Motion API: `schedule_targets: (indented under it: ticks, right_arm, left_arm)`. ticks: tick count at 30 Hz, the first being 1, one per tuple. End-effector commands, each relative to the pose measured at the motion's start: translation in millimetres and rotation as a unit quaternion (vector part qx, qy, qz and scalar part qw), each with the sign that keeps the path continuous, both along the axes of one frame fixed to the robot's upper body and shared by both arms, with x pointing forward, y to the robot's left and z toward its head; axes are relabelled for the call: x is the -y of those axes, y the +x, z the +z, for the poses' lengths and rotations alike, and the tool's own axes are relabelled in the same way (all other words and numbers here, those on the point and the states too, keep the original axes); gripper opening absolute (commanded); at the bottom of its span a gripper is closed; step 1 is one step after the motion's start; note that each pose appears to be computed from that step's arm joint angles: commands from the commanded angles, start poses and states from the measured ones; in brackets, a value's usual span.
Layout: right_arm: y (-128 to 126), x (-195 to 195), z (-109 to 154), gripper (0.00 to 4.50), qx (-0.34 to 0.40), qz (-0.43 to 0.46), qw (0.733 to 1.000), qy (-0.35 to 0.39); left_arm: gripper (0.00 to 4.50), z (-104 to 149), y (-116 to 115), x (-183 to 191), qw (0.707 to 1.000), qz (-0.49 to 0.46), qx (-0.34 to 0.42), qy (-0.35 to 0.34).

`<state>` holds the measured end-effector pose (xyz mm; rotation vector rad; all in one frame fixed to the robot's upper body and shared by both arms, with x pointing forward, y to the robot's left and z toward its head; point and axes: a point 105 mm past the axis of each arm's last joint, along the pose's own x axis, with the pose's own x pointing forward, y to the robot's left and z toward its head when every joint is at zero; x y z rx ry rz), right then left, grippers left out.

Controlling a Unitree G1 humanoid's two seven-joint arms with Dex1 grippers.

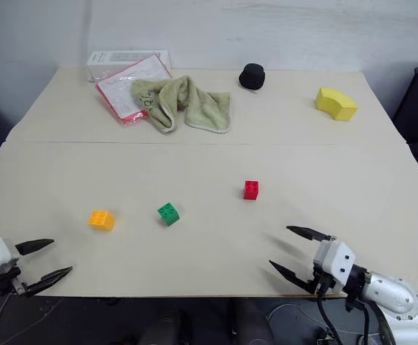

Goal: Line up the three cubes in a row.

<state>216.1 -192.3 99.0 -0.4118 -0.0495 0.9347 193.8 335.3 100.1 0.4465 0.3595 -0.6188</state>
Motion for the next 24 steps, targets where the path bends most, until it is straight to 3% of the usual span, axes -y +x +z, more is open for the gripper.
schedule_targets:
  ticks: [1, 6, 10, 17, 20, 24]
  right_arm:
    - [-3.0, -1.8, 6.8, 4.5, 0.015, 0.002, 1.0, 0.008]
    - [-6.5, 7.5, 10.9, 4.5, 0.016, -0.035, 0.999, 0.018]
    - [-20.3, 29.7, 8.5, 4.5, -0.007, -0.109, 0.994, 0.03]
    - [-50.4, 68.3, -14.1, 4.5, -0.023, -0.268, 0.962, 0.05]
    - [-40.6, 60.3, -10.2, 4.5, -0.008, -0.302, 0.948, 0.097]
    - [-8.8, 25.4, 11.2, 4.5, 0.018, -0.274, 0.952, 0.138]
  left_arm:
    - [4.46, 9.2, -0.2, -2.5, 1.0, 0.0, 0.013, 0.014]
    - [4.46, 20.2, 6.7, -2.1, 0.999, 0.002, 0.014, -0.03]
    - [4.46, 49.0, 25.0, 6.0, 0.995, -0.015, 0.035, -0.091]
    - [4.46, 63.3, 42.9, 73.6, 0.981, -0.167, 0.034, -0.094]
    - [4.46, 63.1, 50.3, 90.2, 0.974, -0.203, 0.047, -0.083]
    - [4.46, 68.0, 59.8, 95.2, 0.971, -0.217, 0.061, -0.081]
